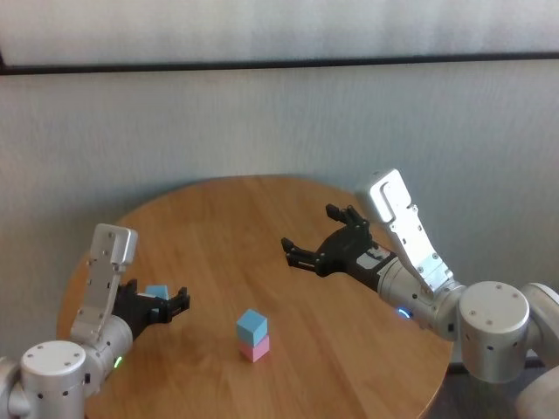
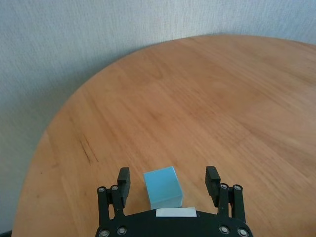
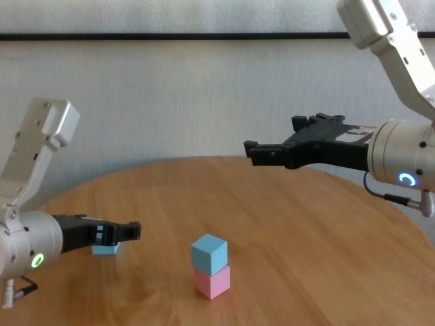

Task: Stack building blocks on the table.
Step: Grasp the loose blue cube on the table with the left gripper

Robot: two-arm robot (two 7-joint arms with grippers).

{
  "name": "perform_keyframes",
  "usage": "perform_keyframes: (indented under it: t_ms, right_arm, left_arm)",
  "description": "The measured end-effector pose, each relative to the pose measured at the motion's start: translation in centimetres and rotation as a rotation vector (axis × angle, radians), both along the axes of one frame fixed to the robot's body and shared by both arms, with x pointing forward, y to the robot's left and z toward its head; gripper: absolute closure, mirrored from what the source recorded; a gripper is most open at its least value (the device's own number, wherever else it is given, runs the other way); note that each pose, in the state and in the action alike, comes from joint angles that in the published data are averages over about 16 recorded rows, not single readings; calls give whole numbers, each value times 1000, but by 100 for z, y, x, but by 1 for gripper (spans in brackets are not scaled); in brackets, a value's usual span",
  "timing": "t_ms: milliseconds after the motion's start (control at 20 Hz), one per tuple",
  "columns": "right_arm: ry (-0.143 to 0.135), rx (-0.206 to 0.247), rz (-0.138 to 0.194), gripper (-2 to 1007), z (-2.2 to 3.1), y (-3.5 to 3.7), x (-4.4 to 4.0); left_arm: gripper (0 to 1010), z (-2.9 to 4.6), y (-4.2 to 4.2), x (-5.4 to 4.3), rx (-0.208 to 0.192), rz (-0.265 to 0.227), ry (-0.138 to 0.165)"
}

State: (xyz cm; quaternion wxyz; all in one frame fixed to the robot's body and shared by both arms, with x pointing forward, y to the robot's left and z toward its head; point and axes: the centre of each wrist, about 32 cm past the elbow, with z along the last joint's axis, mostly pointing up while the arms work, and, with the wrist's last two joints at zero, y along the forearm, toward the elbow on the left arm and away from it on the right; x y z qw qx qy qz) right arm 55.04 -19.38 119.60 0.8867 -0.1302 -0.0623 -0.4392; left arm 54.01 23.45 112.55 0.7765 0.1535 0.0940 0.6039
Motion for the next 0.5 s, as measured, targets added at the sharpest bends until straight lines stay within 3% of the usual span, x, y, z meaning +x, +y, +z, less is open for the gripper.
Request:
perform_keyframes:
  t_ms: [500]
  right_arm:
    - [0,0,0,0,0,0,0]
  left_arm:
    - [11,-6,-7,32,5,17,17]
